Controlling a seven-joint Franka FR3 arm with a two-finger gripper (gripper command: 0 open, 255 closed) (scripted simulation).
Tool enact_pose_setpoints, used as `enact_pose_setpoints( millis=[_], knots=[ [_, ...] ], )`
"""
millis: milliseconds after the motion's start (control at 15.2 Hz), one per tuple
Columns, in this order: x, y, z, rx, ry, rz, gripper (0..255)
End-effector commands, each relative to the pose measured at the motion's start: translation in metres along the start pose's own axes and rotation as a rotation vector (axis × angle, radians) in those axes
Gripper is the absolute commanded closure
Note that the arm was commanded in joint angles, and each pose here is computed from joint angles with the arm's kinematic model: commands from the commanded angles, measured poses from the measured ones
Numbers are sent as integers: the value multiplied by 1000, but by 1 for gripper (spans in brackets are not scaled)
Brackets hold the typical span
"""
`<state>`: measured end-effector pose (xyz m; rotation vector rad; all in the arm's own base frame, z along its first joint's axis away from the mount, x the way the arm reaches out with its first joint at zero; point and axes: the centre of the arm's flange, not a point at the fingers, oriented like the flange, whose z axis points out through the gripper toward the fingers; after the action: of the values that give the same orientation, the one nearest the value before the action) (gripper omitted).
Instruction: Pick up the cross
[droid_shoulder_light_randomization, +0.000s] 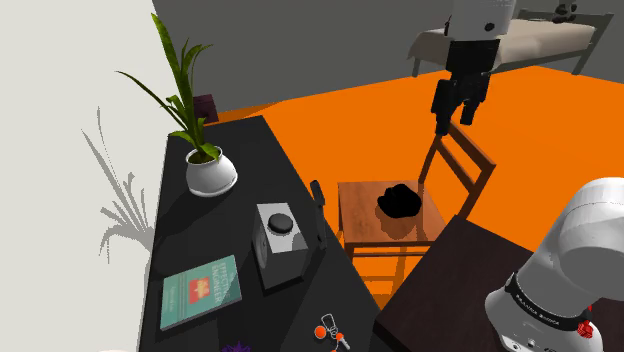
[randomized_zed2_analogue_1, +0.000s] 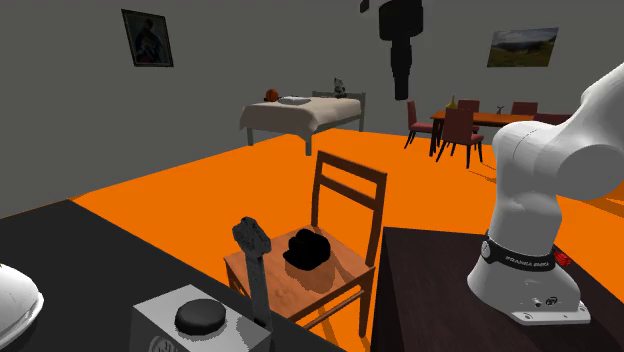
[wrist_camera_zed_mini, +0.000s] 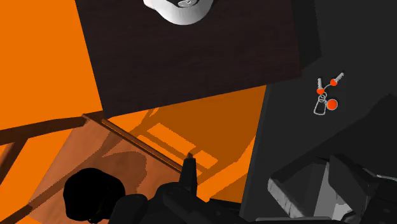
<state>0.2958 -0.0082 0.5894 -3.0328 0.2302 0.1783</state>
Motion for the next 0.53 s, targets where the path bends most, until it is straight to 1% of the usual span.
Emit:
enact_pose_setpoints(
  millis=[0, 462],
  knots=[
    [0, 0, 0, 0, 0, 0, 0],
    [77, -40, 42, -21, -21, -10, 0]
  ],
)
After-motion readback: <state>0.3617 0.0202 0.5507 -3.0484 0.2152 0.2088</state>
